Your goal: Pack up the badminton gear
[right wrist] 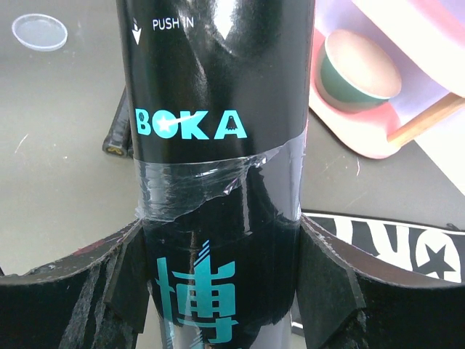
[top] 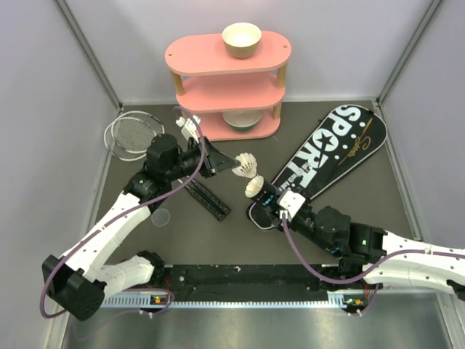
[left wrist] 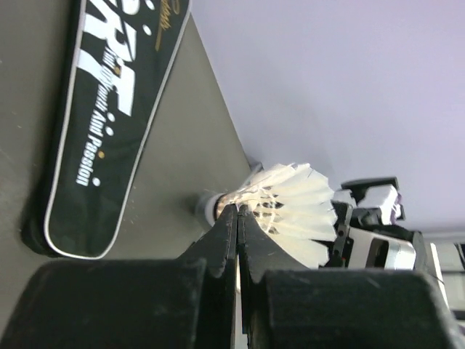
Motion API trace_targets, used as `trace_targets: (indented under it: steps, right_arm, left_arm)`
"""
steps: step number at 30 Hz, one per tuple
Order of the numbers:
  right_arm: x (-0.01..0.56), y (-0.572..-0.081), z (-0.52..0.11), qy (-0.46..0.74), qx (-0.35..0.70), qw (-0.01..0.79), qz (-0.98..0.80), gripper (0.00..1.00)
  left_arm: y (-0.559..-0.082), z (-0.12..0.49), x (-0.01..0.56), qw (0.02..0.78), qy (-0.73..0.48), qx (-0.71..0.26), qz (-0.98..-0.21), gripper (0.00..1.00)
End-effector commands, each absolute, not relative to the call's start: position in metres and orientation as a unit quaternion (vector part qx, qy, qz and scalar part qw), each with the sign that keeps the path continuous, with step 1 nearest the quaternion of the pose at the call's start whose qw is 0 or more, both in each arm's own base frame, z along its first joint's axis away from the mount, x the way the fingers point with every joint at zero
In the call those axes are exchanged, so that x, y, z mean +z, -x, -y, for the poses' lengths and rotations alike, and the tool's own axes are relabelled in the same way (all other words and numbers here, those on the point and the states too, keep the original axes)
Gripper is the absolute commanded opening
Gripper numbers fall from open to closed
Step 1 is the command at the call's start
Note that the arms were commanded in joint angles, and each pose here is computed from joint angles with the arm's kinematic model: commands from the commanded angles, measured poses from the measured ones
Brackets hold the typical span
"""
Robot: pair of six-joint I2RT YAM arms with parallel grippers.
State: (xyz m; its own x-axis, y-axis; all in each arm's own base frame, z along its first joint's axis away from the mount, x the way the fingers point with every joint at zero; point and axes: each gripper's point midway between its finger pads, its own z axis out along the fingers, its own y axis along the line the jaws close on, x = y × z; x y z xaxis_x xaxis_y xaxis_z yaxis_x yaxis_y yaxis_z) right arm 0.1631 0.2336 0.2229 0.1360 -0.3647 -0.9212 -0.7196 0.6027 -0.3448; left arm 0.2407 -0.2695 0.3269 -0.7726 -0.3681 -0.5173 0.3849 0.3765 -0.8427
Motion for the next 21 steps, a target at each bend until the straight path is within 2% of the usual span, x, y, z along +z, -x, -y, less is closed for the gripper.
trace_targets:
  steps: [1,7,11,21]
  right_arm:
    - [0.279,-0.165,-0.242,0.381,0.177,0.674,-0.608,0.00]
    - [0.277,-0.164,-0.246,0.389,0.181,0.670,-0.606,0.00]
    - [0.268,-0.164,-0.246,0.390,0.179,0.665,-0.612,0.00]
    - [0.282,-0.164,-0.242,0.365,0.193,0.683,-0.603,0.00]
  left_arm:
    - [-0.211,0.275,0.375,0.340,-0.061,-0.635,-0.690,0.00]
    - [-0.205,0.269,0.376,0.350,-0.061,-0.632,-0.688,0.00]
    - [-0.201,0.265,0.398,0.371,-0.071,-0.632,-0.676,0.00]
    - [-0.188,0.266,0.391,0.346,-0.090,-0.637,-0.682,0.00]
